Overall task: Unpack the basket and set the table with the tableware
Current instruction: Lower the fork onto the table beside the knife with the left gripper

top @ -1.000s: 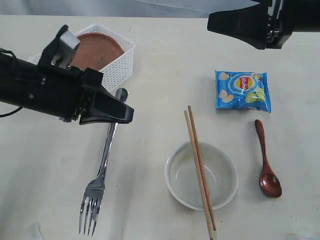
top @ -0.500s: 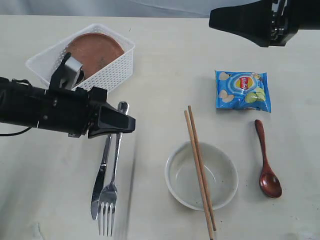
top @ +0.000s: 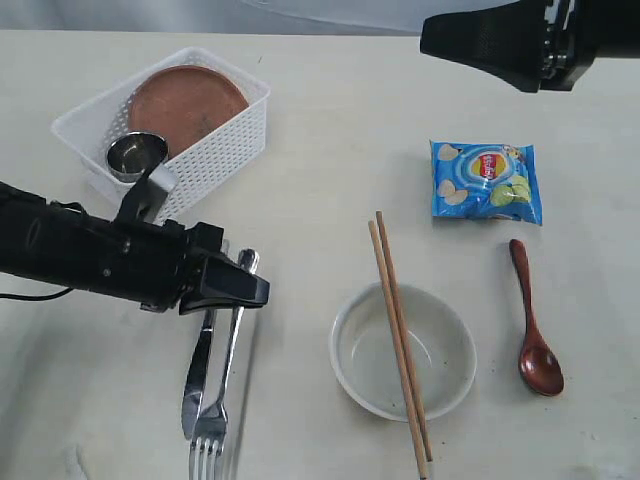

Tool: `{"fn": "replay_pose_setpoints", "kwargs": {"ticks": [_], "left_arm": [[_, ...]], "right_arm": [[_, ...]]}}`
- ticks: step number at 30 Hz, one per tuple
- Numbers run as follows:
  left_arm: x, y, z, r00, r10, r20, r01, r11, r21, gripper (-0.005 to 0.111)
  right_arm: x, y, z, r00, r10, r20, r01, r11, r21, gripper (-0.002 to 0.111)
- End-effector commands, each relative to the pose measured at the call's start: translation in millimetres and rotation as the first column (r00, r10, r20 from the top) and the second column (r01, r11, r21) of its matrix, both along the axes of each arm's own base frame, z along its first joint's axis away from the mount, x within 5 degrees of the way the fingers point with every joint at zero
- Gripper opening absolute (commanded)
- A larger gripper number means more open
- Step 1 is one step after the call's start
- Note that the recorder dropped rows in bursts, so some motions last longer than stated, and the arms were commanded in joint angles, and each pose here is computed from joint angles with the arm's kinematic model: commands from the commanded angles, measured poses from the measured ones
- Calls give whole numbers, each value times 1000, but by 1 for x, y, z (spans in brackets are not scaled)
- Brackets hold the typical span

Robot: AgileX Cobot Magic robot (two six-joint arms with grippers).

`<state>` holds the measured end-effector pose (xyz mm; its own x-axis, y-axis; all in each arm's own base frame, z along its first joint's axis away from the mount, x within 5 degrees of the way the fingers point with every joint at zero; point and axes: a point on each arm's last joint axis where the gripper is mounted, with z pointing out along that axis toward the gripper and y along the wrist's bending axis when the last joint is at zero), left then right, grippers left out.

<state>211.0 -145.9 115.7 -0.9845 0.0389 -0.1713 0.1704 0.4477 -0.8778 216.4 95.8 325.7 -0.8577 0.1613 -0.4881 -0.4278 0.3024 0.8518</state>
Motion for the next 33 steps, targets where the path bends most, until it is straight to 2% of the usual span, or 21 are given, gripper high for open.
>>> {"fn": "replay_pose_setpoints", "kwargs": {"ticks": [1, 7, 12, 26, 28, 33], "left_arm": [[4, -4, 8, 998, -32, 62, 36, 997, -67, 0], [13, -6, 12, 994, -29, 102, 36, 997, -63, 0], [17, -3, 5, 998, 29, 49, -29, 999, 14, 0], [18, -1, 0, 995, 10, 101, -16, 998, 59, 0], [19, -2, -5, 997, 7, 80, -12, 999, 52, 0], [25, -10, -13, 999, -29, 23, 30, 998, -53, 0]], "right_arm": [[-1, -1, 3, 1000, -6, 14, 6, 1000, 0, 68], [-1, -1, 3, 1000, -6, 14, 6, 1000, 0, 68], [-1, -1, 3, 1000, -6, 14, 6, 1000, 0, 68], [-1, -1, 3, 1000, -4, 21, 4, 1000, -2, 68], [-1, -1, 3, 1000, -3, 21, 3, 1000, -1, 68], [-1, -1, 3, 1000, 5, 20, -5, 1000, 1, 68]]}}
